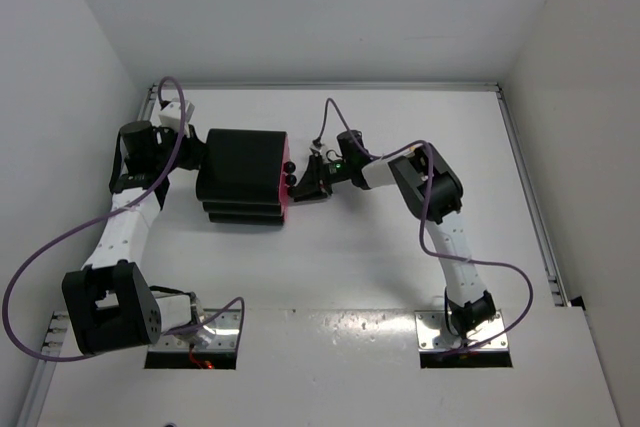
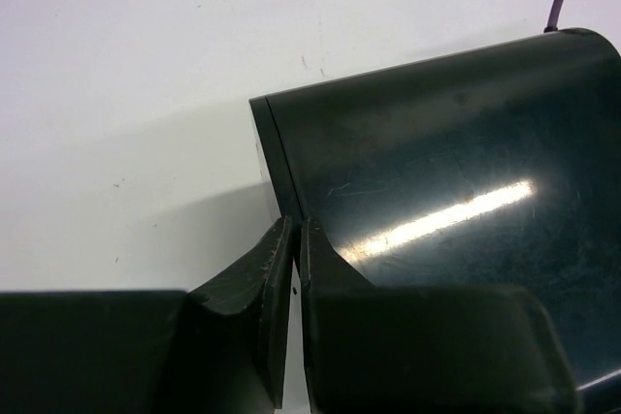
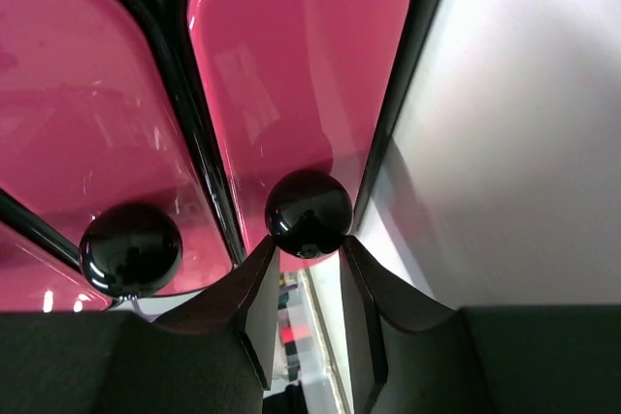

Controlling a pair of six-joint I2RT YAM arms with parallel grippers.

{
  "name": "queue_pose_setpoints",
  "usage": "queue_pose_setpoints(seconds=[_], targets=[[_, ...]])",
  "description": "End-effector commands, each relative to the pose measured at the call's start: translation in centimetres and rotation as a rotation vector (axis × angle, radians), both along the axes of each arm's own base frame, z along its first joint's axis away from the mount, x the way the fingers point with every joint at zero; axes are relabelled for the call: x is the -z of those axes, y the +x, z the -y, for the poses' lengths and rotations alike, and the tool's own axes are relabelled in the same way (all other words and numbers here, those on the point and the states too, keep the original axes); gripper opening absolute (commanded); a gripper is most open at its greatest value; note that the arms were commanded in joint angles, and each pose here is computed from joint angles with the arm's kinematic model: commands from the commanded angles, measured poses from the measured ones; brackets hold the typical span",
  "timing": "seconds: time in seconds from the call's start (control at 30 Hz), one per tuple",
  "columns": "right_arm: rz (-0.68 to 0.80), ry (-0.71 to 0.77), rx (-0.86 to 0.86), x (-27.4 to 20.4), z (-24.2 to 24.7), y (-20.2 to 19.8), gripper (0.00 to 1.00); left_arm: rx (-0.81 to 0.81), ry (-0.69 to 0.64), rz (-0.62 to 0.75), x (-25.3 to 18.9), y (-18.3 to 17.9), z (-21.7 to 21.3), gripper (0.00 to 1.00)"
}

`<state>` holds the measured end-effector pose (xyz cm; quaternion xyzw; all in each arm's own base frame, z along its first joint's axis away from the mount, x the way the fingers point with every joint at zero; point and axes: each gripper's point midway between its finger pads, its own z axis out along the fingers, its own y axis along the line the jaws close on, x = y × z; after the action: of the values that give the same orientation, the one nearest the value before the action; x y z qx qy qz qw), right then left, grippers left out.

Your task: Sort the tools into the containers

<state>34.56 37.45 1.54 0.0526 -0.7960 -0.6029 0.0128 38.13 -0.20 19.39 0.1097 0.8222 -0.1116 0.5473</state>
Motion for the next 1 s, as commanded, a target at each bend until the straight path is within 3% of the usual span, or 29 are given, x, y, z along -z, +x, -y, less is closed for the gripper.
queue_pose_setpoints(seconds=[0.0,0.57,0.67,0.7,0.83,0.97], targets=[[0.044,0.040,0.025,-0.8,-1.3,1.7,0.31,-0.012,-0.042,-0.306,8.0,-4.4,0.3,0.13],[0.082,0.085,0.036,-2.3,-2.3,3.5,0.37,0.007,-0.059,-0.279,7.0,-4.5,0.8,0.11],[0.096,0.092,0.035,-3.3,-1.7,3.2,0.40,-0.024,-0.045,-0.273,6.9,-4.4,0.1,0.22],[0.111,0.099,0.048,-4.4,-1.1,3.7,0.40,-0.037,-0.046,-0.265,6.5,-4.4,-0.1,0.34],[0.130,0.101,0.042,-5.4,0.6,2.5,0.44,-0.102,-0.040,-0.229,5.8,-4.1,-1.5,0.60],[0.186,0.099,0.055,-8.1,2.8,1.9,0.46,-0.126,-0.046,-0.210,5.0,-3.9,-2.2,0.65]])
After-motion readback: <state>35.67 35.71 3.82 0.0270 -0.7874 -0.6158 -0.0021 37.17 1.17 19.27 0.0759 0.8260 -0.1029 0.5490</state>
